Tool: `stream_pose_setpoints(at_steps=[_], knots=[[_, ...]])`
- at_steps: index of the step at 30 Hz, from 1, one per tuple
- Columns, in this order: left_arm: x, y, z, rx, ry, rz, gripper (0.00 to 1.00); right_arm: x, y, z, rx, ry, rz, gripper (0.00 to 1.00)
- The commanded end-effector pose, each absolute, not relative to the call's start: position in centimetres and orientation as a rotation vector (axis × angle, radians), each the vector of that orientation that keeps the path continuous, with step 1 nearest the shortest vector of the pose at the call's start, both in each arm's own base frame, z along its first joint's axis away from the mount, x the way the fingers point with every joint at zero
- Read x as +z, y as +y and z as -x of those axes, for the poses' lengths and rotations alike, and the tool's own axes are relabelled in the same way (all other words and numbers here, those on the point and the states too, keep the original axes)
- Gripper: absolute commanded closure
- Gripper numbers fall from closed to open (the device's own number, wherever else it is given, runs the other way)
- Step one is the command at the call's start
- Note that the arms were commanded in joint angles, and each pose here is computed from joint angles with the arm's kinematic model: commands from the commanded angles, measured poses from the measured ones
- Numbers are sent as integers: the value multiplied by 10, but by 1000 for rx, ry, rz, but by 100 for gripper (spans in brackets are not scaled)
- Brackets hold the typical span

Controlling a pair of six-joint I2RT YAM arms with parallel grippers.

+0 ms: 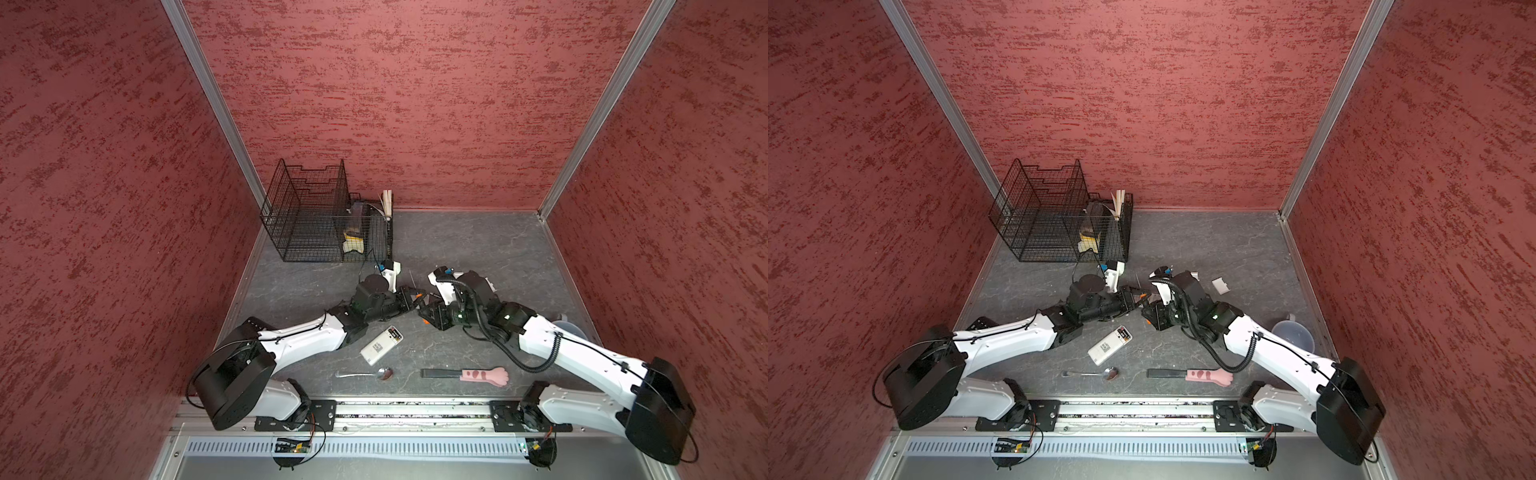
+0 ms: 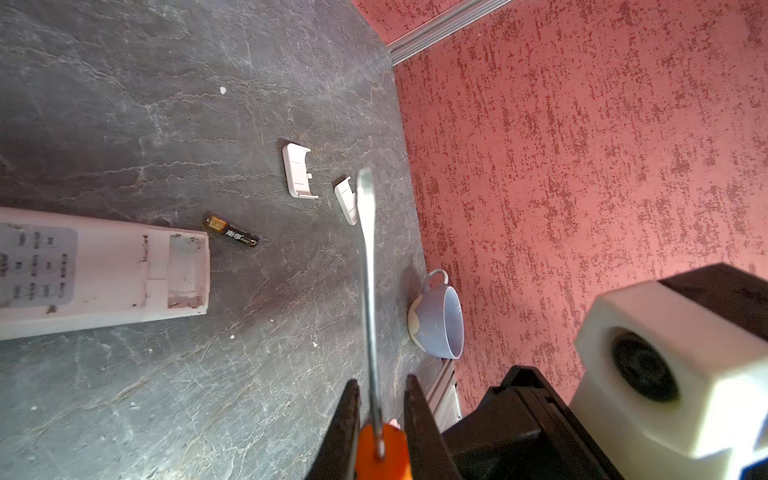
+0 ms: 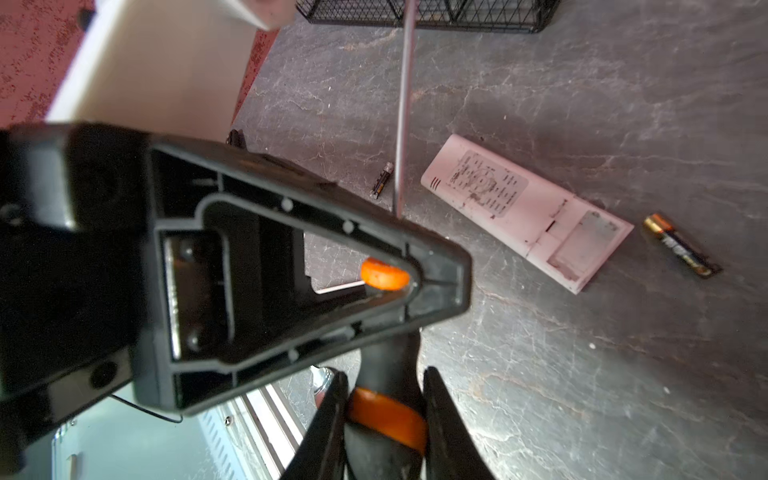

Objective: Unload the batteries from the remote control

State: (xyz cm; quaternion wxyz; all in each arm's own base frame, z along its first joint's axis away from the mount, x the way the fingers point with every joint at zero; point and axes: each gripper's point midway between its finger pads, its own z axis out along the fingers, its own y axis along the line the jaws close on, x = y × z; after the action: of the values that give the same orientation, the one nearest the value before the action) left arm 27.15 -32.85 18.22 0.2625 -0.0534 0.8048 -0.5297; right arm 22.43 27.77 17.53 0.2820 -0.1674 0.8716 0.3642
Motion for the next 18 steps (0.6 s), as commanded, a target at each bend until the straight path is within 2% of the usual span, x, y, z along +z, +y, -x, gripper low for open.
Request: stream_pose_setpoints(at_steps=[1,3,10,18], knots=[[191,-307,-301,-1385,2091,271,100,205,273,-233,1005,2206,340,62],[199,-301,-311,-1411,2053,329,100,214,268,-240,1012,2142,270,55],[229,-278,-340,-1482,1914,521,100,242,263,-260,1126,1896,52,49],[246,-275,-347,-1512,1864,568,100,259,277,-279,1210,1779,-10,44]])
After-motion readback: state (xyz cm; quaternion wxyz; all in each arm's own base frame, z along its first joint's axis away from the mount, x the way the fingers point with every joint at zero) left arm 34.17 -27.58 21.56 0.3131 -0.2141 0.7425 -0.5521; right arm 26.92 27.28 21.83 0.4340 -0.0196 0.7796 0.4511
